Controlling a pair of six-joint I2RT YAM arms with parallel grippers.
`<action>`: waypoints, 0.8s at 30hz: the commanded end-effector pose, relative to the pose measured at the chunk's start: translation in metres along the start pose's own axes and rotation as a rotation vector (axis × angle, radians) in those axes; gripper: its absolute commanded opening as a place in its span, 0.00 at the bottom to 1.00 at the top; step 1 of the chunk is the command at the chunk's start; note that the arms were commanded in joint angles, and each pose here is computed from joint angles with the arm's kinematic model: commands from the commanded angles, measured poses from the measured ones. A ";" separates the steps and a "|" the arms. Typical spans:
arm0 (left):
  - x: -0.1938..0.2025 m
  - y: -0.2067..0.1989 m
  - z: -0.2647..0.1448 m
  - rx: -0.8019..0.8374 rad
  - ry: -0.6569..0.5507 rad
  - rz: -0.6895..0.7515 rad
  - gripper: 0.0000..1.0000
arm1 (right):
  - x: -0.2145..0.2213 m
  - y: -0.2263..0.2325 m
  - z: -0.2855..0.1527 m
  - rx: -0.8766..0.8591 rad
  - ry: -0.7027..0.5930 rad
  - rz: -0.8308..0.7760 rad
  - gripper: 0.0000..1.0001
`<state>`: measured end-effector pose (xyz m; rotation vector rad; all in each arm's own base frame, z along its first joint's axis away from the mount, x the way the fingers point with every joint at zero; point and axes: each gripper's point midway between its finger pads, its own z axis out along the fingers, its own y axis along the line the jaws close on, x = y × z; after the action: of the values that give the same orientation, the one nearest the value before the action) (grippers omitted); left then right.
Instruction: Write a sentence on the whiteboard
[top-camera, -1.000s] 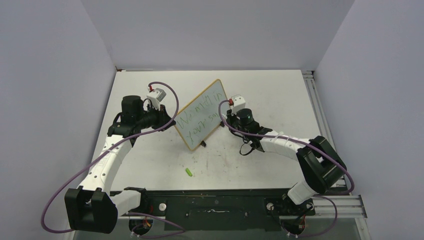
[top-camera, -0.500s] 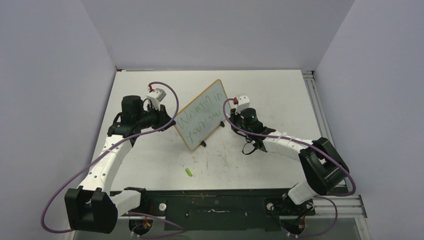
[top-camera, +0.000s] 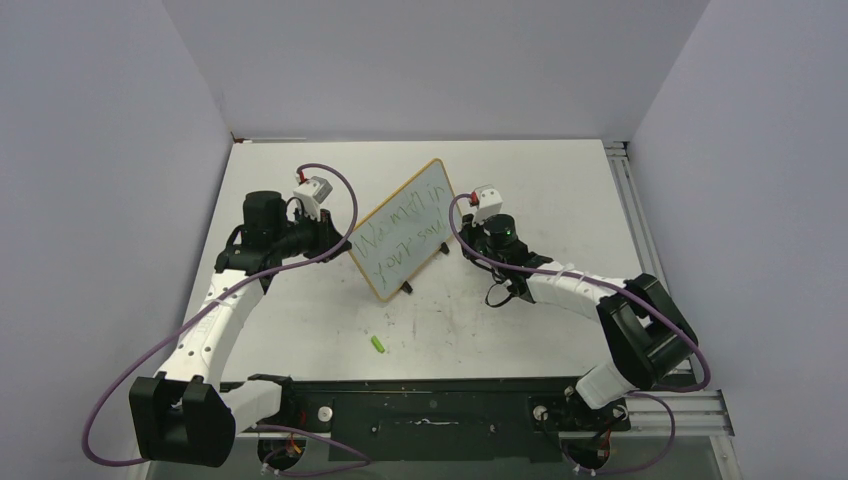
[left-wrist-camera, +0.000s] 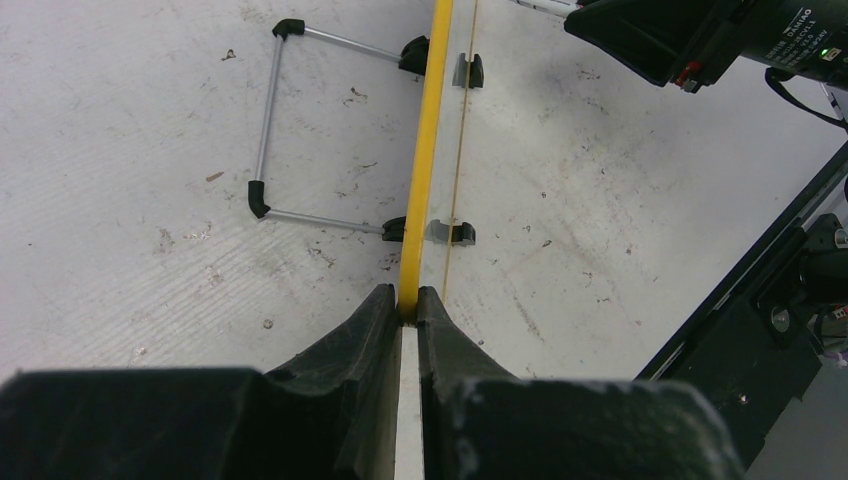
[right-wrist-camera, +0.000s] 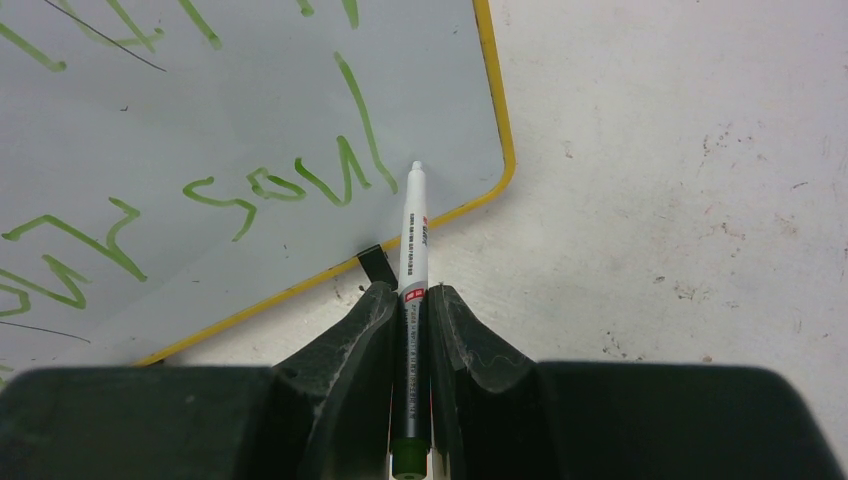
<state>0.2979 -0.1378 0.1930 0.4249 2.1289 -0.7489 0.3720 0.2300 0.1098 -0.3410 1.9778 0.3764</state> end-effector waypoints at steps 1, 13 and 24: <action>0.003 0.004 -0.003 -0.022 0.021 0.019 0.00 | -0.026 0.001 0.004 -0.012 -0.080 0.023 0.05; 0.003 0.003 -0.003 -0.018 0.023 0.017 0.00 | -0.024 0.005 0.009 -0.046 -0.069 0.027 0.05; 0.003 0.003 -0.003 -0.018 0.024 0.016 0.00 | -0.023 0.005 0.011 -0.045 -0.068 0.030 0.05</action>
<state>0.2977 -0.1380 0.1931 0.4257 2.1285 -0.7505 0.3735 0.2308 0.1015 -0.3496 1.9959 0.4000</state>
